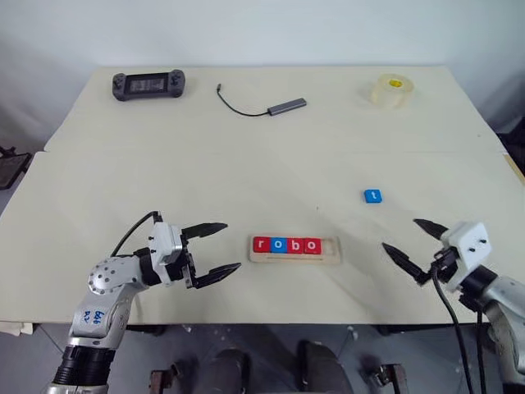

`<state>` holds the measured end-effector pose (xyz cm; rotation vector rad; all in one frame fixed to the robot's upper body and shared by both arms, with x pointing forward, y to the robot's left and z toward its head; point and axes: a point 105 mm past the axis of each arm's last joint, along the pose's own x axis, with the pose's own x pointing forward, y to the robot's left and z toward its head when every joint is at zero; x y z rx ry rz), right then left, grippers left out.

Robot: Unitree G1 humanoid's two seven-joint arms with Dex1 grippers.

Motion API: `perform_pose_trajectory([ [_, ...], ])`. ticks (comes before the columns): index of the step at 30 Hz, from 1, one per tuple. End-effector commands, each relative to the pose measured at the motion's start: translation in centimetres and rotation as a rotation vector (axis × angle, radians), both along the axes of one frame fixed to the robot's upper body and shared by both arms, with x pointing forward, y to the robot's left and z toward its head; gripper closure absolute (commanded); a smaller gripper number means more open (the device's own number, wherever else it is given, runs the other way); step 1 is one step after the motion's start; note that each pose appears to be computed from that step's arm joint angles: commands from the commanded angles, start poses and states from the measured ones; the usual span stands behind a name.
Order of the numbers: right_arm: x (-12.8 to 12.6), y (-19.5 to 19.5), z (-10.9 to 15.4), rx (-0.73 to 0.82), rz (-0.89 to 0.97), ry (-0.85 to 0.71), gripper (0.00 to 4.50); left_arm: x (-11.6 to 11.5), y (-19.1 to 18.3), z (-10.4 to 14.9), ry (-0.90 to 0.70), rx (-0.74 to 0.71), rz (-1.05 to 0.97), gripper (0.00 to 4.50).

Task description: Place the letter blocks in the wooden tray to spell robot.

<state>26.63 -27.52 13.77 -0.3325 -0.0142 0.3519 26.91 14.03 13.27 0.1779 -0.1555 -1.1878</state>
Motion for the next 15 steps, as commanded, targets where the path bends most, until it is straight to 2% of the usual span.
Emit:
perform_pose_trajectory([
  [1, -0.6, -0.8, 1.5, 0.015, -0.1, -0.108, 0.03, 0.1, 0.0, 0.6, -0.035, 0.0, -0.031, 0.0],
  [5, -0.4, -0.4, 1.1, 0.037, -0.108, -0.097, 0.03, 0.5, 0.2, 0.5, -0.041, 0.005, -0.039, 0.0],
  [8, 0.9, 1.1, 2.0, 0.063, -0.042, -0.072, 0.03, 0.7, 0.1, 0.5, -0.044, 0.008, -0.047, 0.0],
  [15, 6.6, 2.5, 2.1, 0.093, -0.073, 0.155, 0.03, 0.9, -0.1, 0.5, -0.054, 0.003, -0.053, 0.0],
])
